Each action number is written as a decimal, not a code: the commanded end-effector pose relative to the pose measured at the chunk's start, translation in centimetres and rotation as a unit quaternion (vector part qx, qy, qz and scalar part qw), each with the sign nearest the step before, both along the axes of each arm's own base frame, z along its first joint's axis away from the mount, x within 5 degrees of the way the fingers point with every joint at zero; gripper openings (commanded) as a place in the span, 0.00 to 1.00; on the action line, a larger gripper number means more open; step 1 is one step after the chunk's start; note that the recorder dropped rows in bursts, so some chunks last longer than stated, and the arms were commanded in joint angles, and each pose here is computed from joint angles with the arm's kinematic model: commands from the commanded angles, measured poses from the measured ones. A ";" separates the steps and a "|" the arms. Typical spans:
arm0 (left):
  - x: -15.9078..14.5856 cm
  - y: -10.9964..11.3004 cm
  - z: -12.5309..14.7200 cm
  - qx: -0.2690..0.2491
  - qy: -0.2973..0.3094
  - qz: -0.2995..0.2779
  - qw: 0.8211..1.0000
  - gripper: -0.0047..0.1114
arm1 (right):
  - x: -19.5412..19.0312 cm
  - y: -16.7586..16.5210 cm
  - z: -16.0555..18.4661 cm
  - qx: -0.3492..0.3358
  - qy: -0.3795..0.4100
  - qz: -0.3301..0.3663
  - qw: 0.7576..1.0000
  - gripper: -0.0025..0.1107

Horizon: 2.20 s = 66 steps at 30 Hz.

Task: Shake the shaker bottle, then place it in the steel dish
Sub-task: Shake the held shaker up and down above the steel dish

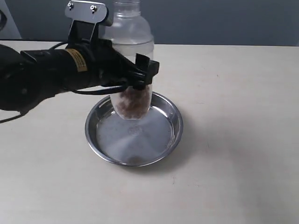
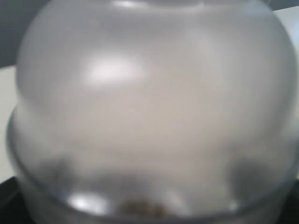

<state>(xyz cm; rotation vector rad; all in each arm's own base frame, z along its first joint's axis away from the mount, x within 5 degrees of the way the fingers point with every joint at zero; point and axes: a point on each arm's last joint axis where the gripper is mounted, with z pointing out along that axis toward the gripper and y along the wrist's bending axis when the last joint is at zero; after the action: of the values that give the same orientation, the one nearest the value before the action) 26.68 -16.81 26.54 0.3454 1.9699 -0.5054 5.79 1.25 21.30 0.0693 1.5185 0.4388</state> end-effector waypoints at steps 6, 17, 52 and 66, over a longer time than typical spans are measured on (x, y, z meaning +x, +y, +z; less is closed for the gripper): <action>-1.6 -1.7 6.5 -0.048 -0.152 -0.055 0.986 0.04 | 0.0 0.0 0.0 -0.002 -0.002 -0.002 1.000 0.01; -1.8 -2.1 4.3 -0.034 -0.133 -0.050 0.989 0.04 | 0.0 0.0 0.0 -0.002 -0.002 -0.002 1.000 0.01; -2.3 0.0 -4.9 0.029 -0.029 0.010 0.999 0.04 | 0.0 0.0 0.0 -0.002 -0.002 -0.002 1.000 0.01; -4.0 -0.2 6.0 -0.050 -0.224 -0.022 0.973 0.04 | 0.0 0.0 0.0 -0.002 -0.002 -0.002 1.000 0.01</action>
<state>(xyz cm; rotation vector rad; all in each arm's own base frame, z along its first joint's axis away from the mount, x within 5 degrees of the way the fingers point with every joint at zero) 23.60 -16.98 23.80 0.4221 1.8898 -0.4446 5.79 1.23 21.30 0.0705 1.5177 0.4377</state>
